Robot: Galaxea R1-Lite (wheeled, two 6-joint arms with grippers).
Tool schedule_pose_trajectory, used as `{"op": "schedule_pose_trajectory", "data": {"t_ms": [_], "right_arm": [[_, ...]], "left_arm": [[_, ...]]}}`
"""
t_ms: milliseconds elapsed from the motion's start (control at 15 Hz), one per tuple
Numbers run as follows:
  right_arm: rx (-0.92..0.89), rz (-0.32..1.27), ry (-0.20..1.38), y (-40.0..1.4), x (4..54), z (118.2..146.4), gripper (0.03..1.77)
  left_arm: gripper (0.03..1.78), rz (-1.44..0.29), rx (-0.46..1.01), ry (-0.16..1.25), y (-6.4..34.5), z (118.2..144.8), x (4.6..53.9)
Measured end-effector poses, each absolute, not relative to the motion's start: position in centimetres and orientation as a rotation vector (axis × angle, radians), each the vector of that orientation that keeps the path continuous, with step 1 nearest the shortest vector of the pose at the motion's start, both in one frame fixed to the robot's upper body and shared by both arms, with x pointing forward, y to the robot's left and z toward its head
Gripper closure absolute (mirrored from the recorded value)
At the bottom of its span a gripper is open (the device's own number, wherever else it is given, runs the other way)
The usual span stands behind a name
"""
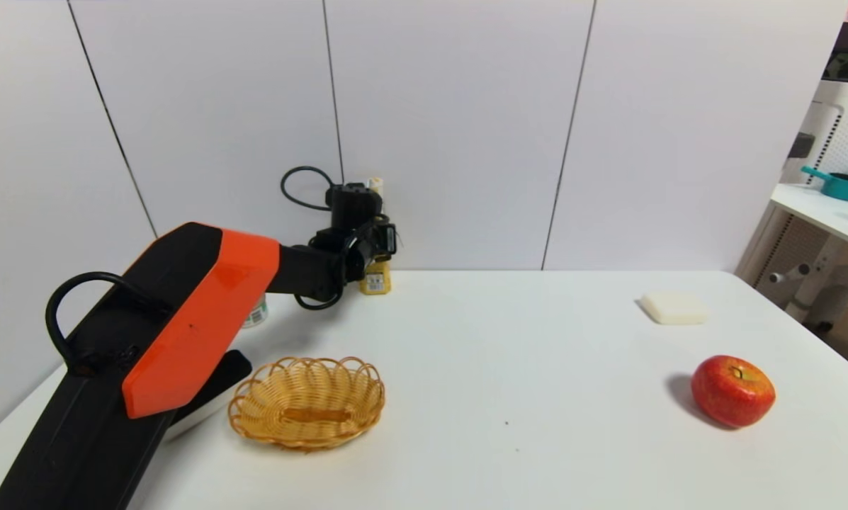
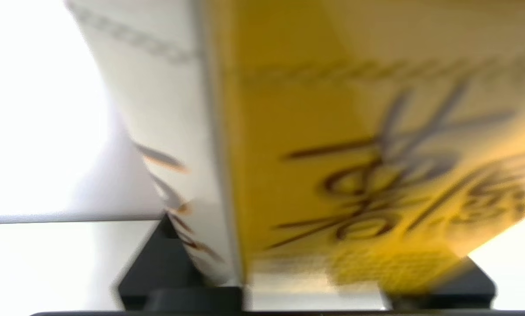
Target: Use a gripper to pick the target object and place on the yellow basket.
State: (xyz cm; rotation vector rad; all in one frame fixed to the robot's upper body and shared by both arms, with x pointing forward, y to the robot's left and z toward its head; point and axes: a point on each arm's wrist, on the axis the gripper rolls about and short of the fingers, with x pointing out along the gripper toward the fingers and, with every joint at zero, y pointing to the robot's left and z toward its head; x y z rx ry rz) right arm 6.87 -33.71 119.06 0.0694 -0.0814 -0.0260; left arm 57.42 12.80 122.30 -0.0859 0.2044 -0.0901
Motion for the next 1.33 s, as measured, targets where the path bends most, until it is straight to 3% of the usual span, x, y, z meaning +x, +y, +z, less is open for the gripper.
{"op": "schedule_pose_trajectory", "data": {"t_ms": [333,667,1067,1333], "right_arm": [[0.069,-0.026,-0.081,-33.7,6.9,119.1,0.1],[0.07,-0.025,-0.081,-33.7,6.9,119.1,0.1],[0.07,-0.026,-0.081,-33.7,6.9,119.1,0.1],[0.07,-0.026,-0.081,-33.7,6.9,119.1,0.1]], "left_arm": [[0.87,-0.096,-0.074,0.166,13.0,124.6,56.9],[0.87,-0.103,-0.039,0.054,14.5,132.1,53.9],[0.87,-0.108,-0.027,0.043,18.6,141.3,44.5],[0.88,-0.243,-0.019,0.11,21.8,142.4,36.7]]}}
